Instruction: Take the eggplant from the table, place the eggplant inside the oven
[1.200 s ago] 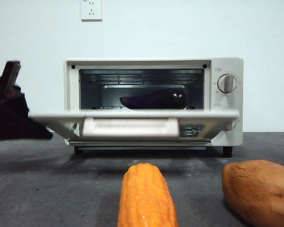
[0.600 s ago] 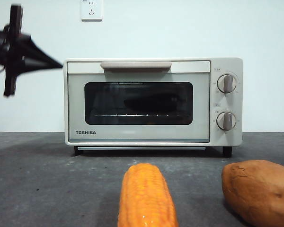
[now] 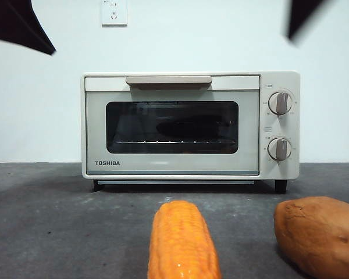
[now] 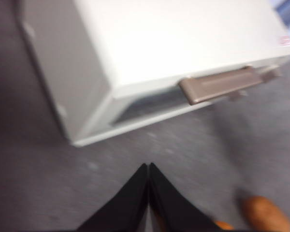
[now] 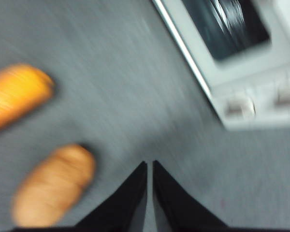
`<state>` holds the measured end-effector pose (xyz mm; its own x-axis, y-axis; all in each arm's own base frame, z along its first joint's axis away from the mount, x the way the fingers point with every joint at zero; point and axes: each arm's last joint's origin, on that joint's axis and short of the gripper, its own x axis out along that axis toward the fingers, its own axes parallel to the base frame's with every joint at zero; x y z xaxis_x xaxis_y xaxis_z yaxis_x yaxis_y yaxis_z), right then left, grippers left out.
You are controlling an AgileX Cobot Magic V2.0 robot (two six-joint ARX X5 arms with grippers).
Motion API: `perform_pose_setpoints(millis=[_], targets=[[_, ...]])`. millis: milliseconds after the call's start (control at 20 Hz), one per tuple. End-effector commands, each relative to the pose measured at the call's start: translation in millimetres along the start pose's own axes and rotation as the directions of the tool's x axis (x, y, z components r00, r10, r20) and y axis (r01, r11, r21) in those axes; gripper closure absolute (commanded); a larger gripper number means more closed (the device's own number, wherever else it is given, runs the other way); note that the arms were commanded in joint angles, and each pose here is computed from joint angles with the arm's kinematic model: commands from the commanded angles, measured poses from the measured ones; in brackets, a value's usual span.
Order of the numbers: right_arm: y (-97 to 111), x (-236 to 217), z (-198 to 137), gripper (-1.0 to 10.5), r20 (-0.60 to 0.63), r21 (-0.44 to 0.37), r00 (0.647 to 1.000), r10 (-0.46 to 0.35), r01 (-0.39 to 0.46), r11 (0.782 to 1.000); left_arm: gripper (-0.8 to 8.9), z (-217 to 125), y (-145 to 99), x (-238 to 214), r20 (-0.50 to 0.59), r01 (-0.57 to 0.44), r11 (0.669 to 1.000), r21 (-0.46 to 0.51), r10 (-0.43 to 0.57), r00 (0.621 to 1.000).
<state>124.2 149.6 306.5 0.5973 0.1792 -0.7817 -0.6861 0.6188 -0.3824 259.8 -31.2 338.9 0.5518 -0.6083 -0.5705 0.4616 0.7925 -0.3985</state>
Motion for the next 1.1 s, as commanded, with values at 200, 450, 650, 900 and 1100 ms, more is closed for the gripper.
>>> perform_pose_setpoints(millis=[200, 450, 650, 900, 1100], targets=[[-45, 33, -34, 9.4, 0.008, 0.455, 0.987, -0.16, 0.139, 0.88, 8.08, -23, -35, -16, 0.152, -0.173, 0.973, 0.155, 0.15, 0.977], [-48, 54, -80, 9.4, 0.237, 0.678, 0.934, -0.269, 0.039, 0.734, 8.07, -95, -27, 7, 0.238, -0.253, 0.964, 0.083, 0.227, 0.944], [-32, 71, -103, 9.4, 0.316, 0.697, 0.892, -0.324, 0.013, 0.717, 8.08, -139, -16, 29, 0.216, -0.219, 0.975, -0.042, 0.223, 0.951], [-33, 71, -103, 9.4, 0.315, 0.71, 0.887, -0.338, 0.016, 0.704, 8.07, -142, -16, 31, 0.17, -0.225, 0.973, -0.058, 0.231, 0.958], [-33, 71, -103, 9.4, 0.315, 0.711, 0.886, -0.34, 0.017, 0.703, 8.08, -140, -16, 31, 0.194, -0.219, 0.974, -0.053, 0.226, 0.955]])
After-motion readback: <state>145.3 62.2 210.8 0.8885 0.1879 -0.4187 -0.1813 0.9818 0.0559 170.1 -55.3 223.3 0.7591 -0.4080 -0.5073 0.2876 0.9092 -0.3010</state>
